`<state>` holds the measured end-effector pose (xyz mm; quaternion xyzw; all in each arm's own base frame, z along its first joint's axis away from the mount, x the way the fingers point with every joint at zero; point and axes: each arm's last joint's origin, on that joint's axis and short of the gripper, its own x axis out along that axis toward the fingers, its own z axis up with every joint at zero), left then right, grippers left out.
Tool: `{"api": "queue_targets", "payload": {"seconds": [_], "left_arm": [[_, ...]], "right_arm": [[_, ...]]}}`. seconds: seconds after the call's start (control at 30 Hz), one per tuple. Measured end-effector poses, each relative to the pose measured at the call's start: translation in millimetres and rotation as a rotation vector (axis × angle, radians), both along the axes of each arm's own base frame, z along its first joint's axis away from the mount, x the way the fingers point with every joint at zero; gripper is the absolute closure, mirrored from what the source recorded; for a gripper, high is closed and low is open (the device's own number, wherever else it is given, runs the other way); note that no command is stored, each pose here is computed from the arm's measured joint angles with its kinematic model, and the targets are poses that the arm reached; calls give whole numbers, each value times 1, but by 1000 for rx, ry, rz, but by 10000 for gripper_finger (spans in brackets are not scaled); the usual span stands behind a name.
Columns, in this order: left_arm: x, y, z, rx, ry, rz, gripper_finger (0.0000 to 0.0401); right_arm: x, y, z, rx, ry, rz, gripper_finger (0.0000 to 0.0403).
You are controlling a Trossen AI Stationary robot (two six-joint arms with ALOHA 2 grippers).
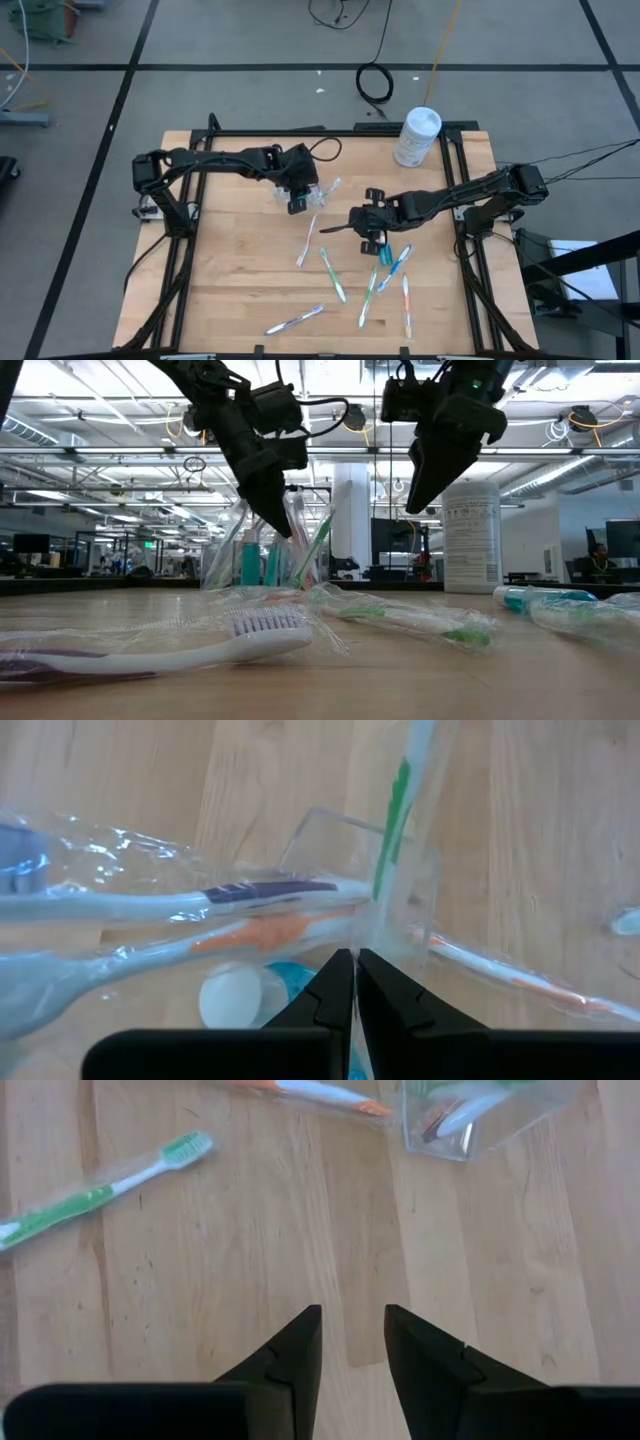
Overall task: Pick & Place toothbrushing station
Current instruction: Put the plastic cover of the green toothbrush into the transparent organizer
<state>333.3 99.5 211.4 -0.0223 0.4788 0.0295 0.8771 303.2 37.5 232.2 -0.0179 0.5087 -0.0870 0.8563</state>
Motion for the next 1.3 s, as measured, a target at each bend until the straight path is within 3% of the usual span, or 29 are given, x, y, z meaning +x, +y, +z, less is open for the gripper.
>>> {"api": "queue_targets", "payload": {"seconds": [0.3,0.43,0.6,1.03,1.3], "left_arm": [[-1,0,0,19,10,-21,379],[1,-1,0,84,8,-17,379],[2,-6,0,153,25,-103,379],[5,-16,0,162,21,-161,377],[4,-10,0,167,27,-99,306]], "right_arm": [[4,1,2,7,-43,1,300],[4,0,2,7,-43,0,300],[4,0,2,7,-43,0,300],[4,0,2,8,-42,1,300],[4,1,2,10,-42,2,300]]}}
